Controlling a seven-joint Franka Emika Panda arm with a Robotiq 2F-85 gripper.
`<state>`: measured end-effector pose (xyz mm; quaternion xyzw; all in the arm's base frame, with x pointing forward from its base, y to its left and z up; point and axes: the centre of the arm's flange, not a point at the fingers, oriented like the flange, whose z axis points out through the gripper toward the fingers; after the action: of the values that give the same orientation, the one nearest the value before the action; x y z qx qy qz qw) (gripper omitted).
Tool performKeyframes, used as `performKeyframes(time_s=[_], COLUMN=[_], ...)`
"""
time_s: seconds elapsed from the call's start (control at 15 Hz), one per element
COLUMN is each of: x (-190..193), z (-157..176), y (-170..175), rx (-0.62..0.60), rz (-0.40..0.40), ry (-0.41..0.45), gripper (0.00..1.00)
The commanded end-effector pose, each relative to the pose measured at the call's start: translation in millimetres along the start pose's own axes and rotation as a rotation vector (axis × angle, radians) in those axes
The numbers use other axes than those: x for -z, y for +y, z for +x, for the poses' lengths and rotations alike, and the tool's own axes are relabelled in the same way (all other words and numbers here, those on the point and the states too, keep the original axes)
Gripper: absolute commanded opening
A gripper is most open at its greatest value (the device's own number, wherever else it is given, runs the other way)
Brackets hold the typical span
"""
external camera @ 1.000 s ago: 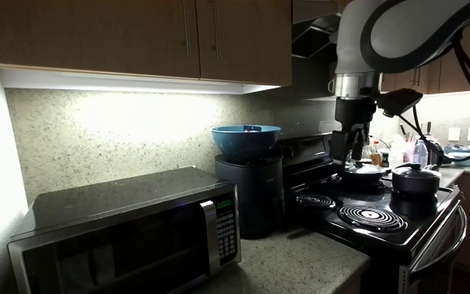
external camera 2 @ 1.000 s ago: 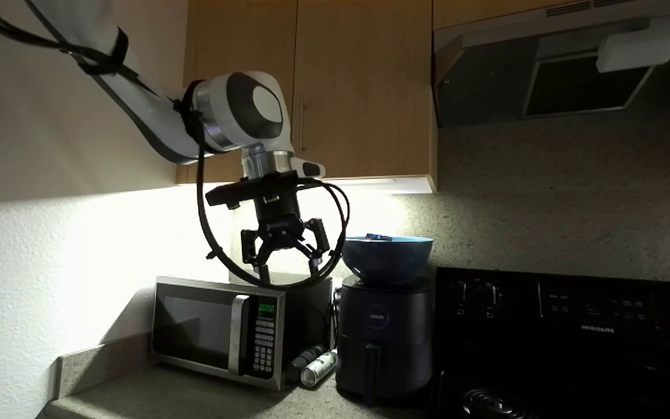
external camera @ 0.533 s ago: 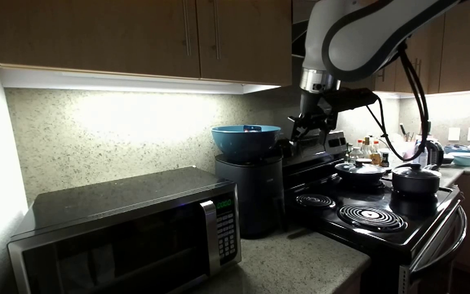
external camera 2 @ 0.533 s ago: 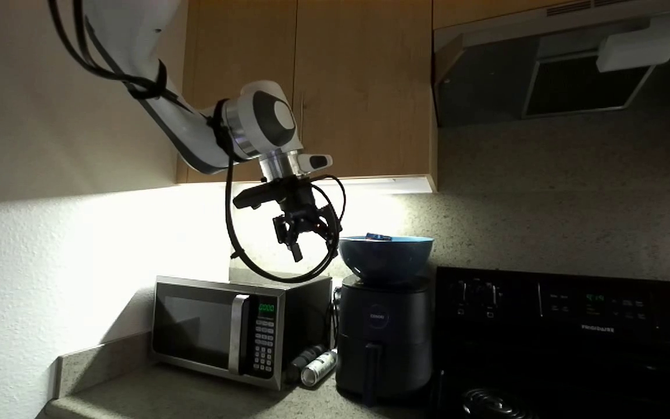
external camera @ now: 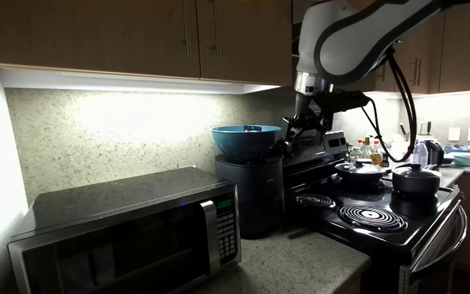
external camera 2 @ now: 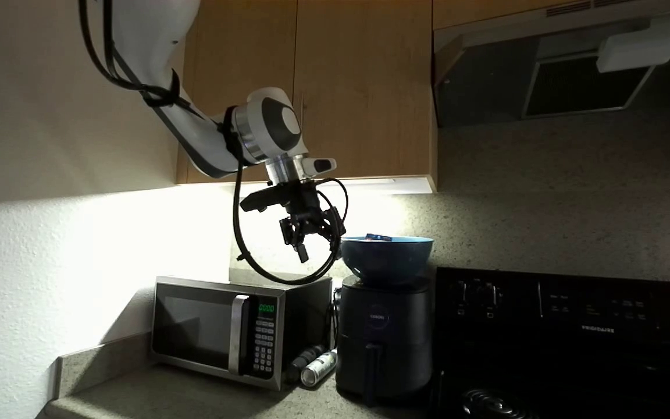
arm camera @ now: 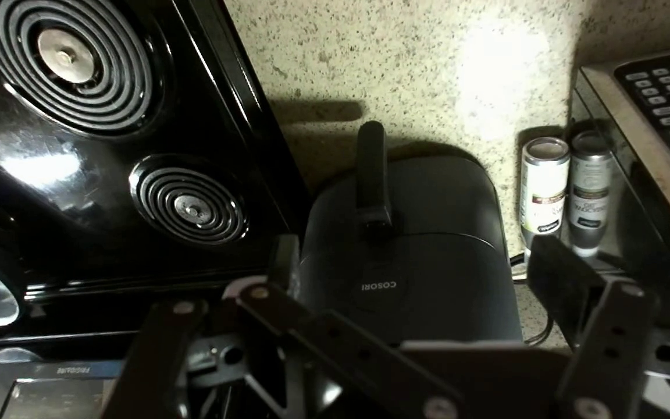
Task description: Put the blue bowl on the counter top
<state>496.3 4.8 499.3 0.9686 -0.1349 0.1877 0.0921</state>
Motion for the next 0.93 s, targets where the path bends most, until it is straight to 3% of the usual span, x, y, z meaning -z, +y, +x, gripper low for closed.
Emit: performKeyframes(time_s=[0.0,0.2,0.4,0.47,0.87], x=[-10,-17,-10,-8,-5], z=[-26,-9,0,0,2], y=[15,18,9,18,12], rx=[-0.172,-0.319,-0.431,-0.363,-0.408], rz=[0.064,0.106,0.148,0.126,0.147], ry=[0.006,0.023,0.114,0.065,0.091], gripper=[1.00,1.00,1.00,1.00,1.00])
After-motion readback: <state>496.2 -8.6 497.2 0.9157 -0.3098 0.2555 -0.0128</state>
